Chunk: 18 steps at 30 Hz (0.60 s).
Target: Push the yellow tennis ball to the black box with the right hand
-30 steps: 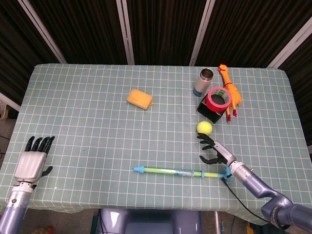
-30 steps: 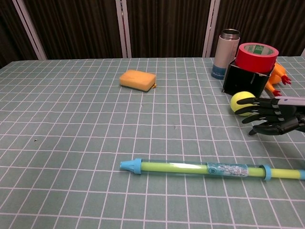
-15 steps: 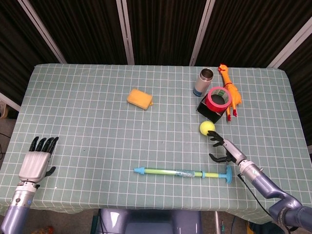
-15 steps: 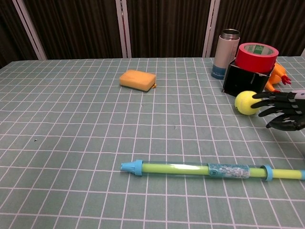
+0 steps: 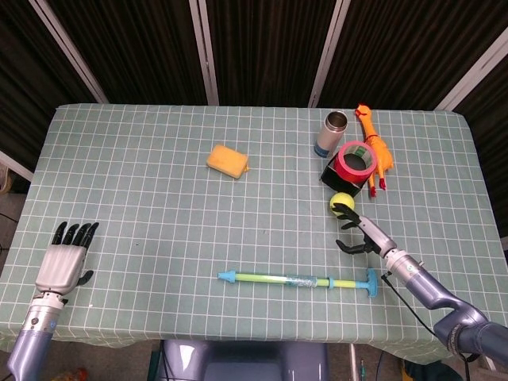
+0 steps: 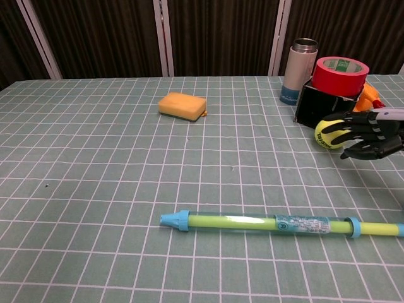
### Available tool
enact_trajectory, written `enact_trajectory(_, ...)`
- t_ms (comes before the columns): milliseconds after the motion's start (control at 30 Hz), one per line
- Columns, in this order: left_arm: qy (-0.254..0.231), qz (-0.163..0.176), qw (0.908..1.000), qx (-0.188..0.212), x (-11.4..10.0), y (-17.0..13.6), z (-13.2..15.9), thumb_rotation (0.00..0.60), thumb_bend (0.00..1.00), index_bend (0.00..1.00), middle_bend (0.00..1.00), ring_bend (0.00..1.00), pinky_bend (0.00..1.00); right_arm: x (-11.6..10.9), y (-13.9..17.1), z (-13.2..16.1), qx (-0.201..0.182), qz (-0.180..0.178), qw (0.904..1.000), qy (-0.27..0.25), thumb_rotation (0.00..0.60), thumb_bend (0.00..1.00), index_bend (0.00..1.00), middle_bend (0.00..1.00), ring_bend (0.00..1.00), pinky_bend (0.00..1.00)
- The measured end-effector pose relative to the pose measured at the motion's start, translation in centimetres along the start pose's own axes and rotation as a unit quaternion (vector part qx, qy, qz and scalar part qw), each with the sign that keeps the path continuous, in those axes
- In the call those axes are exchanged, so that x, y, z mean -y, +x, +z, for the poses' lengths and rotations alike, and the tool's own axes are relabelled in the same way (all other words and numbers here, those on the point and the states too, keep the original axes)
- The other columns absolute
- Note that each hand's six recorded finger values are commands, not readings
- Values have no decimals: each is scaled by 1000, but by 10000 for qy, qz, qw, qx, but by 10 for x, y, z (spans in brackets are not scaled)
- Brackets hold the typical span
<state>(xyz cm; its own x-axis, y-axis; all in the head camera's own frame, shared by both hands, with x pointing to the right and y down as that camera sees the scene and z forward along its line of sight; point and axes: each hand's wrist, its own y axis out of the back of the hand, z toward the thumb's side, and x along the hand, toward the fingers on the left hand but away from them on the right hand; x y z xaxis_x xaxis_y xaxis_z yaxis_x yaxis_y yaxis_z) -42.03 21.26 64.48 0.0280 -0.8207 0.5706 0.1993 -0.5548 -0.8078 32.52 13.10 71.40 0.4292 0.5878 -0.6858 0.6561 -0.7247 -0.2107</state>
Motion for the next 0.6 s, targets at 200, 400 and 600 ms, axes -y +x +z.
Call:
enact_trajectory(200,17,-7,10000,-61,1,1,-2,600,175,0,96,74,33,-11,-10,-3,89,-11,9997,213,600,458,18,102,139,225)
enact_trajectory(400,59,-61,9999,-65,4,4,-1,600,175,0,96,73,33,-14,-15,-6,163,122,9983,554,600,458,18,102,143,226)
enact_trajectory(600,76,-121,9999,-56,7,7,2,600,176,0,96,74,33,-22,-20,-10,212,103,9965,804,600,458,18,102,143,222)
